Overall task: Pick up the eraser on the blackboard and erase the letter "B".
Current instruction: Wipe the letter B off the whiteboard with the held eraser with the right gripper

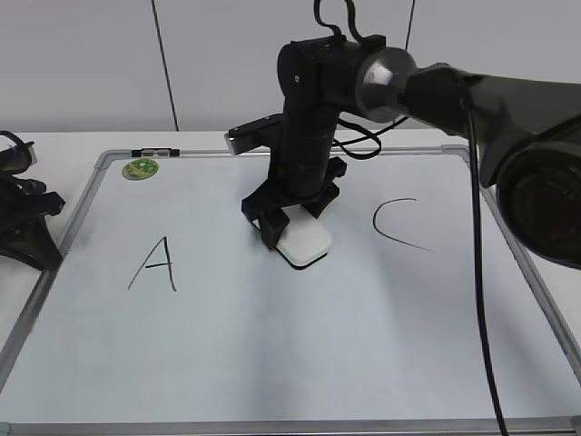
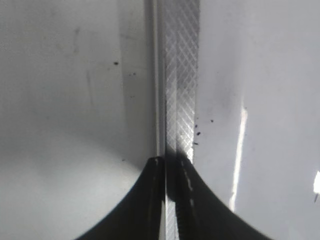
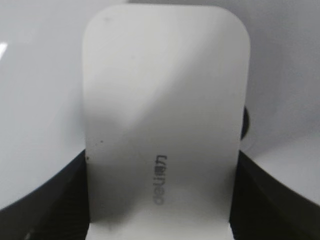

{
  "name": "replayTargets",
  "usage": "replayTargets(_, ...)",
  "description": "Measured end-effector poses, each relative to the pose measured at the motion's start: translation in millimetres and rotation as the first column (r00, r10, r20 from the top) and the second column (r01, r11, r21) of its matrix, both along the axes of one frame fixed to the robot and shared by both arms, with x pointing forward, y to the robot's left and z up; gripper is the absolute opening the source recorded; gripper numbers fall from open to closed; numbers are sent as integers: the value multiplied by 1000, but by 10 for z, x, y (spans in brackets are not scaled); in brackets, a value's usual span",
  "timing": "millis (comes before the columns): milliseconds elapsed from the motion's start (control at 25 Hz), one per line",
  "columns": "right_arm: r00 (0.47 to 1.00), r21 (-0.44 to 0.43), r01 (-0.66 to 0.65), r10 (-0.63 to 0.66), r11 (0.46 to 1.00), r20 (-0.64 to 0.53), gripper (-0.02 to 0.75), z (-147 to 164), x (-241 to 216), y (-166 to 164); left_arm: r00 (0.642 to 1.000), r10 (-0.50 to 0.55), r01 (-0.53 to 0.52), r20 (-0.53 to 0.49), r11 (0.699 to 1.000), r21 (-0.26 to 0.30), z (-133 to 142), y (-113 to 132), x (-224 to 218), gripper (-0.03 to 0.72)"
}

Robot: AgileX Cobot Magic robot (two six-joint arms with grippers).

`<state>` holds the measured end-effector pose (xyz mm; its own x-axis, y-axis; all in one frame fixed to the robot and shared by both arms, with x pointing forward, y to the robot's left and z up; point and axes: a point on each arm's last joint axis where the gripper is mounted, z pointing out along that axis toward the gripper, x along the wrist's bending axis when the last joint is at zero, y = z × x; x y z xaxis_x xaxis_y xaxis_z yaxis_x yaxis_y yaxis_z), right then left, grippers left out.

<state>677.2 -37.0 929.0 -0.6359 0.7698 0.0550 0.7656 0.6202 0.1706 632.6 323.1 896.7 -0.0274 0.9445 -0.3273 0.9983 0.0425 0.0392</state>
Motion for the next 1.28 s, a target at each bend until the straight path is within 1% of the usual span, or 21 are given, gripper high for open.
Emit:
replayTargets(280, 998, -7, -67, 67, 998, 4, 524, -1, -174, 269, 1000, 0, 0, 0, 1000, 0, 0, 0, 0, 32)
replayTargets(440, 996, -37, -83, 84, 996, 21, 524, -3, -188, 289, 1000, 0, 0, 0, 1000, 0, 0, 0, 0, 32)
replayTargets(600, 994, -105, -88, 94, 991, 56, 524, -5, -141, 215, 1000, 0, 0, 0, 1000, 0, 0, 0, 0, 32)
replayTargets(880, 995, -147, -39, 51, 988, 80, 524, -3, -5, 2, 1000, 0, 0, 0, 1000, 0, 0, 0, 0, 33)
replayTargets(1200, 996, -155, 30, -18, 987, 82, 524, -17, 168, -302, 1000, 0, 0, 0, 1000, 0, 0, 0, 0, 32)
replayTargets(1280, 996, -147, 40, -29, 988, 80, 524, -15, 185, -325, 1000, 0, 0, 0, 1000, 0, 0, 0, 0, 32)
